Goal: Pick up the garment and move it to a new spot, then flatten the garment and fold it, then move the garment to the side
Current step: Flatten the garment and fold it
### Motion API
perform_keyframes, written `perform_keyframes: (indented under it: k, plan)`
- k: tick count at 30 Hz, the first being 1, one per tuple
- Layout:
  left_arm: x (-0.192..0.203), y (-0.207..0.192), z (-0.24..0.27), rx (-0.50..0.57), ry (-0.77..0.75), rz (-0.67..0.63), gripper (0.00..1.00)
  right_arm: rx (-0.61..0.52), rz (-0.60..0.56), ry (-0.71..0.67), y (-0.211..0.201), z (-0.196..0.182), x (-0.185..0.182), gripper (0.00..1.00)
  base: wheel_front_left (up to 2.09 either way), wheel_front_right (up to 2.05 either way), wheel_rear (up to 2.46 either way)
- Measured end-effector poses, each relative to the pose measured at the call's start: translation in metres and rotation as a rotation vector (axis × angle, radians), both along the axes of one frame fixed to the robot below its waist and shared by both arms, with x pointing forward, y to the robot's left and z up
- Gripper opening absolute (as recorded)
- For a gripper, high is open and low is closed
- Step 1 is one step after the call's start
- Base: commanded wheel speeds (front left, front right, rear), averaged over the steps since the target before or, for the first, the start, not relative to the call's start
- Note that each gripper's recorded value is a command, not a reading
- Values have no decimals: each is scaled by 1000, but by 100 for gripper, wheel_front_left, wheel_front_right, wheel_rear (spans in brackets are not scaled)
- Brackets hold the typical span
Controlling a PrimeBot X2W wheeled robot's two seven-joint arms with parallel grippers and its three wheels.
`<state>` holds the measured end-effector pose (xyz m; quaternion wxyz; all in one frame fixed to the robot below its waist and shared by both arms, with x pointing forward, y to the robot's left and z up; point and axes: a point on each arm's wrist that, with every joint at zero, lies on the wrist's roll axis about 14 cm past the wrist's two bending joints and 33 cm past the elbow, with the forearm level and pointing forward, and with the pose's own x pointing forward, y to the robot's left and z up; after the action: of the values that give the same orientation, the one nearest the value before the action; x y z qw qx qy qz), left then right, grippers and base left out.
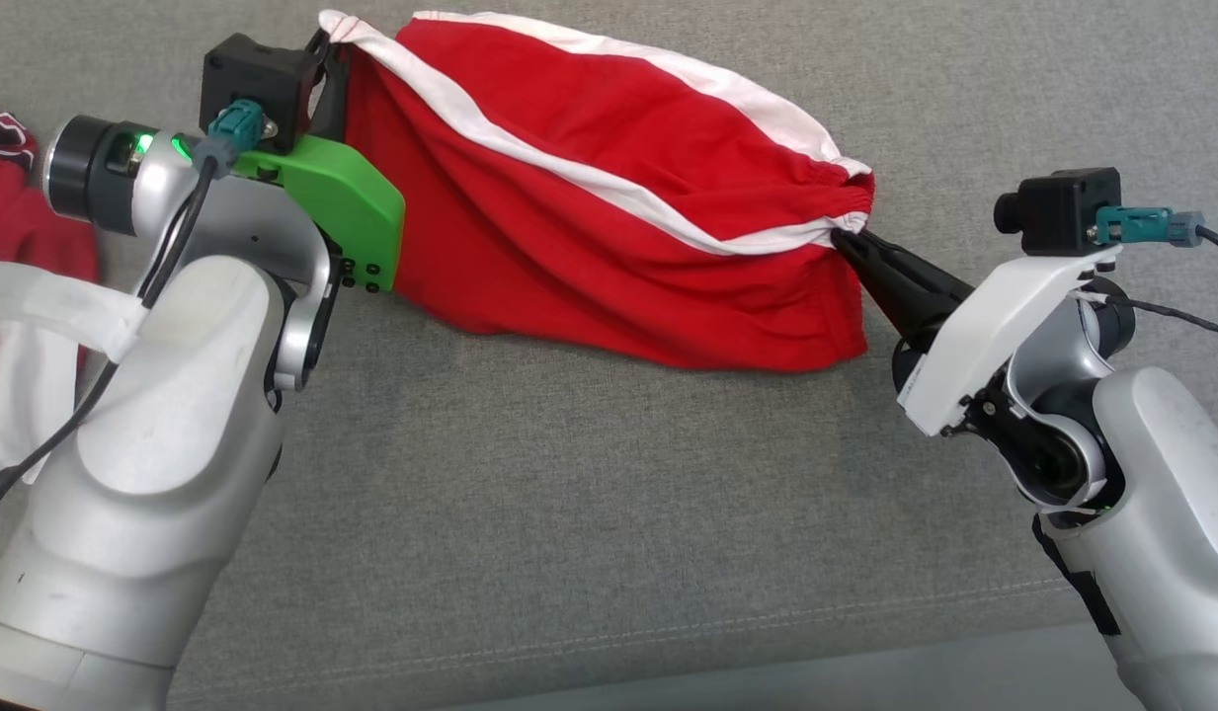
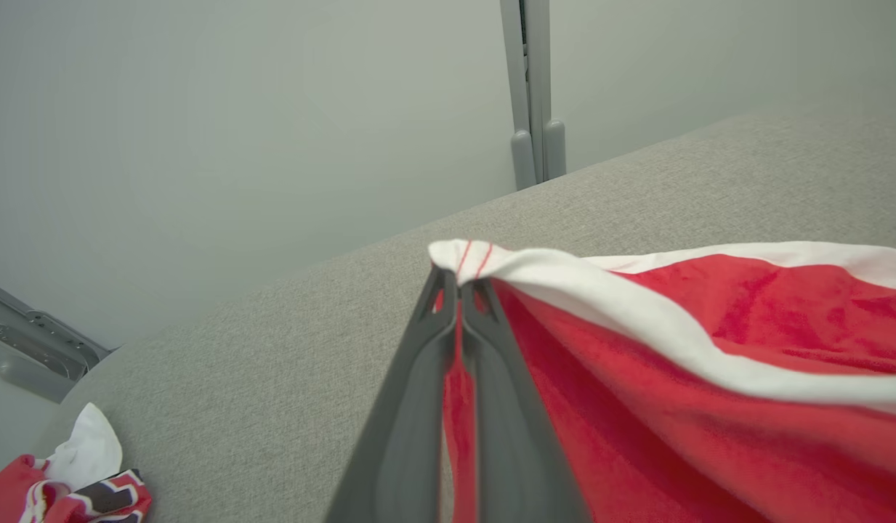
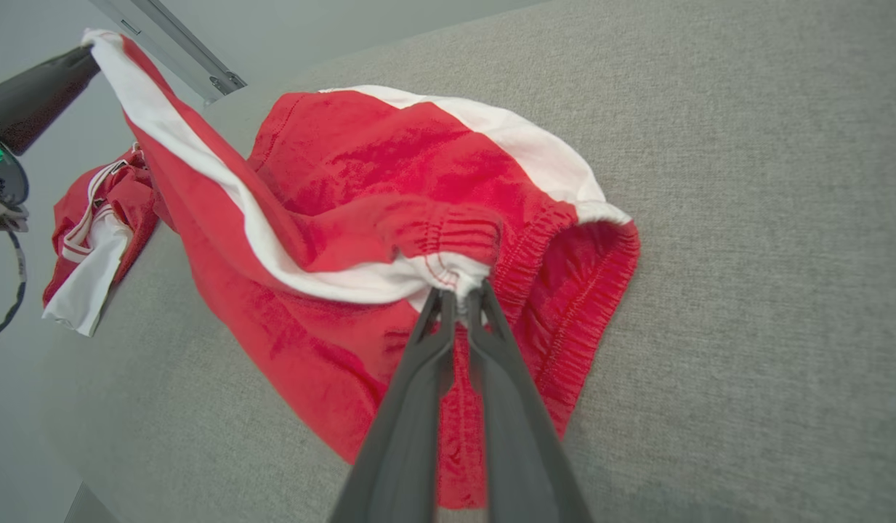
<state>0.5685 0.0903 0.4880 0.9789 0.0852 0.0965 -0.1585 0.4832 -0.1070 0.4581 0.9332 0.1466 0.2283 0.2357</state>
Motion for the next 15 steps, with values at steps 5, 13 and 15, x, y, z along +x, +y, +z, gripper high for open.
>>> perform_keyframes:
  k: [5, 13, 15]
  plan:
    - [18, -6, 1, 0, -12, 1, 0, 47, -63, -25, -4, 2, 9, 0, 0, 0, 0]
    - [39, -17, 0, 15, -11, -10, 0, 112, -158, -31, -12, -1, 20, 0, 0, 0, 0]
    - [43, -21, -2, 18, -8, -14, 0, 129, -186, -29, -16, -1, 25, 0, 0, 0, 0]
